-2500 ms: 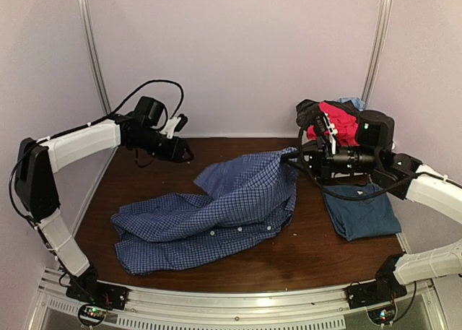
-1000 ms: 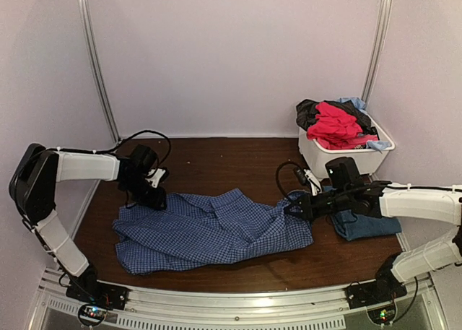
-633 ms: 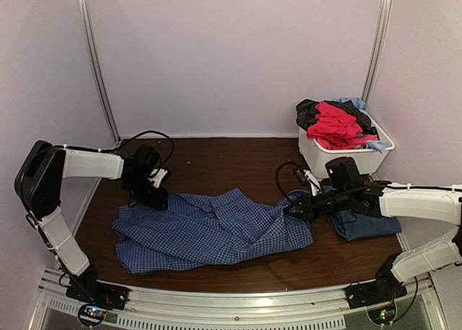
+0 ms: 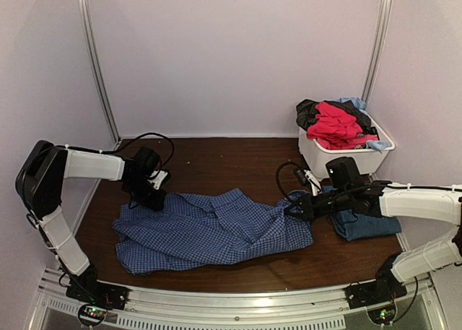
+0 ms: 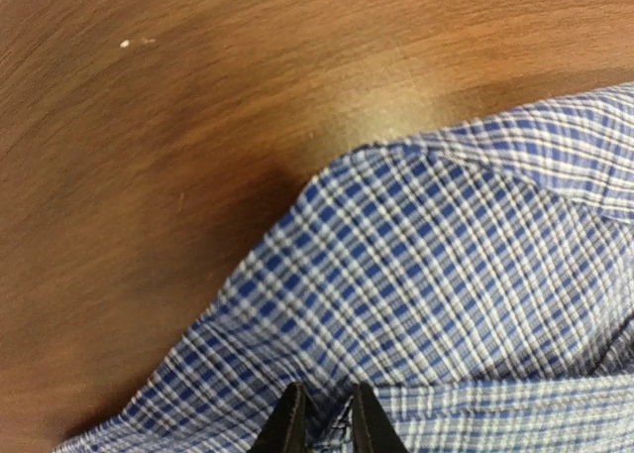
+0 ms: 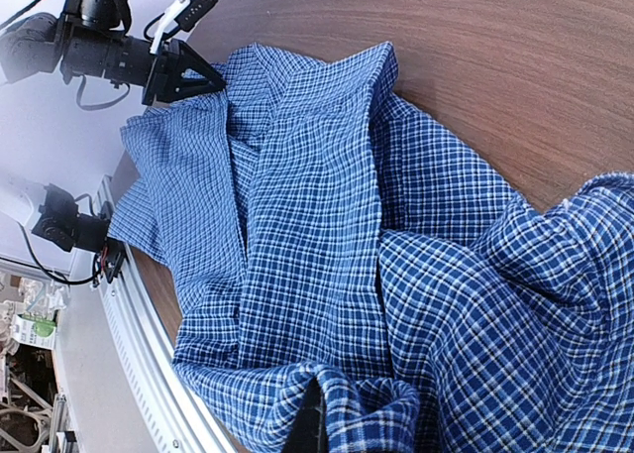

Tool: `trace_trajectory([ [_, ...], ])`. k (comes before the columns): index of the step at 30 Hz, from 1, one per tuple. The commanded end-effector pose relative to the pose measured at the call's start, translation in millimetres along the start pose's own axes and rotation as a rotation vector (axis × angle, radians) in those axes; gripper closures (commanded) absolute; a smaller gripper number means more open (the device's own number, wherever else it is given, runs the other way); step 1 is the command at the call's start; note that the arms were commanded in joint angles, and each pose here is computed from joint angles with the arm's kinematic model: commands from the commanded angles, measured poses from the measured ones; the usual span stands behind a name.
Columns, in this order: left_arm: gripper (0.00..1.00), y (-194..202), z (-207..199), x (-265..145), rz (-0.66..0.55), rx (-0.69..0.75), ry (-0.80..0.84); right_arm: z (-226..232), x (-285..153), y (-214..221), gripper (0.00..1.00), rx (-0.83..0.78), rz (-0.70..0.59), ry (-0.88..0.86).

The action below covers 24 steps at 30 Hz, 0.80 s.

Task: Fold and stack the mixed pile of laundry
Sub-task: Flatten out the crumpled shirt at the center of the board.

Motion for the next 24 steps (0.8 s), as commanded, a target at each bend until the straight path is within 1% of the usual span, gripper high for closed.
trace_trajectory([
  [1,0.78,-1,-1,-24,-0.035,-0.019,-0.007,4,-4,-4,1.00,-0.012,-0.015,-0.017],
  [3,0.76,-1,-2,-28,-0.040,-0.017,-0.004,3,-4,-3,1.00,-0.010,-0.012,-0.018],
  [7,0.80,-1,-5,-28,-0.036,-0.009,0.031,3,-5,-3,1.00,-0.011,-0.013,-0.011],
  [10,0.81,0,-5,-26,-0.035,-0.010,0.038,4,-7,-4,1.00,-0.010,-0.023,-0.009],
  [11,0.79,0,-5,-25,-0.035,-0.012,0.031,4,-8,-3,1.00,-0.010,-0.022,-0.008],
  [13,0.73,-1,-3,-23,-0.031,-0.014,0.011,4,-8,-3,1.00,-0.008,-0.022,-0.009],
  [15,0.70,-3,-1,-20,-0.032,-0.019,0.005,4,-8,-3,1.00,-0.007,-0.021,-0.011],
  [19,0.67,-4,4,-6,-0.011,-0.033,0.003,5,-8,-3,1.00,-0.007,-0.018,-0.014],
  [24,0.67,-1,1,3,0.013,-0.030,0.034,4,-9,-2,1.00,-0.008,-0.017,-0.006],
])
Point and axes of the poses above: each gripper's point midway between its finger pads, its own x axis out along the fingers, its own z axis along the line the jaws close on, y = z × x, the point moved 8 cm from there along -x, back along the fingers, and after that the axes turned 1 degree about x, right-handed, at the moved point
